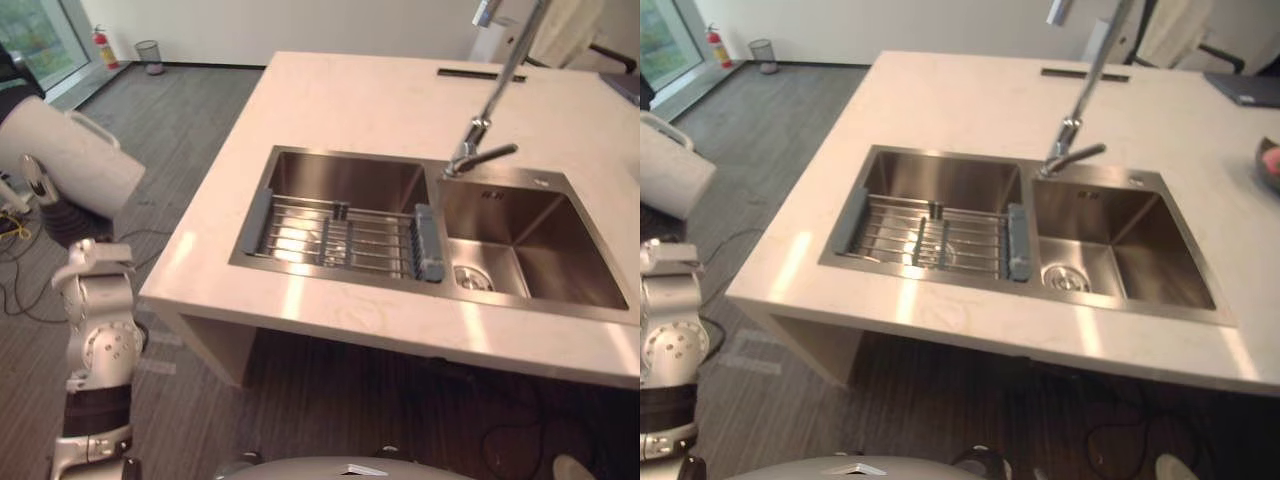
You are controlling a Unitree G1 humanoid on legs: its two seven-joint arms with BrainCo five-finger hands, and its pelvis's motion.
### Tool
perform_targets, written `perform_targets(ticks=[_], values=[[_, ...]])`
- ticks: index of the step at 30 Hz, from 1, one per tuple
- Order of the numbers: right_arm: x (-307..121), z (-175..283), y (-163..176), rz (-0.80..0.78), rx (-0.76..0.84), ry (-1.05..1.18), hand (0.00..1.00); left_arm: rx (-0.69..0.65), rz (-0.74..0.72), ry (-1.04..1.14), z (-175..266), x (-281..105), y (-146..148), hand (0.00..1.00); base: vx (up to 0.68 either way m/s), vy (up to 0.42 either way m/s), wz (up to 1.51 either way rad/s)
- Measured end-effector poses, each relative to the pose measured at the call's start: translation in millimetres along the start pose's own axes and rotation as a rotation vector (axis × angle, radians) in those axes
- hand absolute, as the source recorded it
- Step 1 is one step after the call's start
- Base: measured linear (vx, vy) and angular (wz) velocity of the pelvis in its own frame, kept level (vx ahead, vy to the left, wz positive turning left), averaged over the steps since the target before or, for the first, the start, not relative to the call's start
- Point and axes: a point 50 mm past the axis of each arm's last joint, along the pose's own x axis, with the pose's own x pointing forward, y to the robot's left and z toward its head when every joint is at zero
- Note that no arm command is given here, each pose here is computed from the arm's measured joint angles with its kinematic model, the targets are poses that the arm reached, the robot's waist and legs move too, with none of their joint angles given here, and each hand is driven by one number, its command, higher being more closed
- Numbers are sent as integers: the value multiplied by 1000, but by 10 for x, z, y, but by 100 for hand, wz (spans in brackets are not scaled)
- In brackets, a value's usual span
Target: Walk over to the sink, pick up the cup, carry it to the dishwasher, place the cup inside the dishwasher, then close the dishwasher door
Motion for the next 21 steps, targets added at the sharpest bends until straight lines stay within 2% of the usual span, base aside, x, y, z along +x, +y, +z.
perform_targets(ticks=[5,10,12,13,15,18,21], values=[[-45,-181,-1,61,-3,23,0,51,63,31,-119,-212,212,100,95,-95,123],[41,228,462,248,-238,-82,0,320,128,-67,119,-274,378,100,-60,-116,68],[41,350,735,342,-370,-117,0,431,139,-161,454,-196,476,100,-213,-196,70],[41,386,780,354,-402,-127,0,446,139,-174,509,-179,504,100,-338,-204,127],[44,411,768,357,-480,-125,0,506,67,-211,724,-125,502,100,-294,-113,136],[60,426,619,319,-496,-110,0,552,31,-247,948,-149,556,100,-191,-72,133],[78,412,613,290,-498,-116,0,573,11,-206,927,-165,579,100,-116,84,124]])
